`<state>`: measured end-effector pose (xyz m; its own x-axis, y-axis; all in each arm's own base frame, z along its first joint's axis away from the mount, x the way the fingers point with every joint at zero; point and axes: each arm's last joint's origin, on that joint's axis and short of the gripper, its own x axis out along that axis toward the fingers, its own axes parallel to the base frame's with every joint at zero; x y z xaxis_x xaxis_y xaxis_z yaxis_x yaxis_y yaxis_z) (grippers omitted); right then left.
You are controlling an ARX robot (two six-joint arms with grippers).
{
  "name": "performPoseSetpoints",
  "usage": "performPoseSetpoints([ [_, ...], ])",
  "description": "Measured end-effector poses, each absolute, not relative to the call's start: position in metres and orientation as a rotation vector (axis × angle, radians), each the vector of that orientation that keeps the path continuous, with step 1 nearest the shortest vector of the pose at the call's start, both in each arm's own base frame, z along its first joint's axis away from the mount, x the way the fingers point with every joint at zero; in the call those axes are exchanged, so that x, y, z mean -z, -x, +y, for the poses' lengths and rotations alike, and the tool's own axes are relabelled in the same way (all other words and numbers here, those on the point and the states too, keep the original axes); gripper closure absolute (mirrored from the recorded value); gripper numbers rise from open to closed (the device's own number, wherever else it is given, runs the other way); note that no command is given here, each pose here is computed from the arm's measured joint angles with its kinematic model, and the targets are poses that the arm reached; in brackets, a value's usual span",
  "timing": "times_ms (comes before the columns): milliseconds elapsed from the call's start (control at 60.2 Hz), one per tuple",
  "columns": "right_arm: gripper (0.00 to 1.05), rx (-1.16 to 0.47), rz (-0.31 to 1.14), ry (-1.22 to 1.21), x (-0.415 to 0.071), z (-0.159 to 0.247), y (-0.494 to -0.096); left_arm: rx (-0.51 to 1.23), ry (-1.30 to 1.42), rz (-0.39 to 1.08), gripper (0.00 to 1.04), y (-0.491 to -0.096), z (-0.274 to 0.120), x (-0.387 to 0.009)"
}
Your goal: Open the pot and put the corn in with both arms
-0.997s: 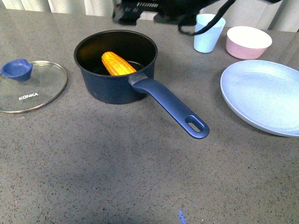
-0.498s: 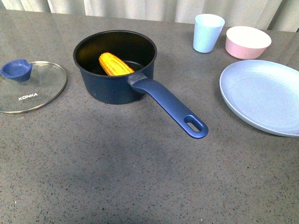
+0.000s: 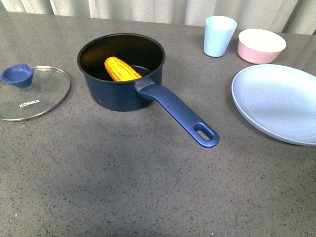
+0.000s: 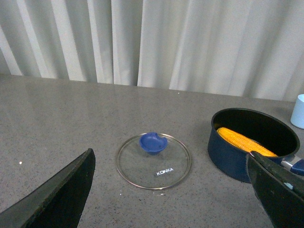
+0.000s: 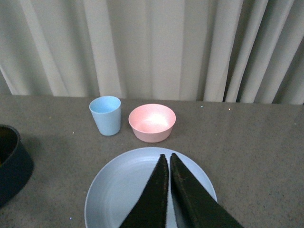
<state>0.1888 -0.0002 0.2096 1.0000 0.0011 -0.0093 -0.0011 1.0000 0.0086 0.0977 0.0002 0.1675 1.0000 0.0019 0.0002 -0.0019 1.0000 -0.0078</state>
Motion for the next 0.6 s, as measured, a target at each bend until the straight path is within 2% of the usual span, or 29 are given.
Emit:
performPoseSetpoints([
  [17, 1.03, -0.001, 0.010, -0.007, -0.208, 0.000, -0.186, -0.002, 0.008, 0.000, 0.09, -0.098, 0.000, -0.167],
  [598, 1.03, -0.001, 0.010, -0.003, -0.177, 0.000, -0.139, -0.002, 0.008, 0.000, 0.09, -0.098, 0.000, -0.167],
])
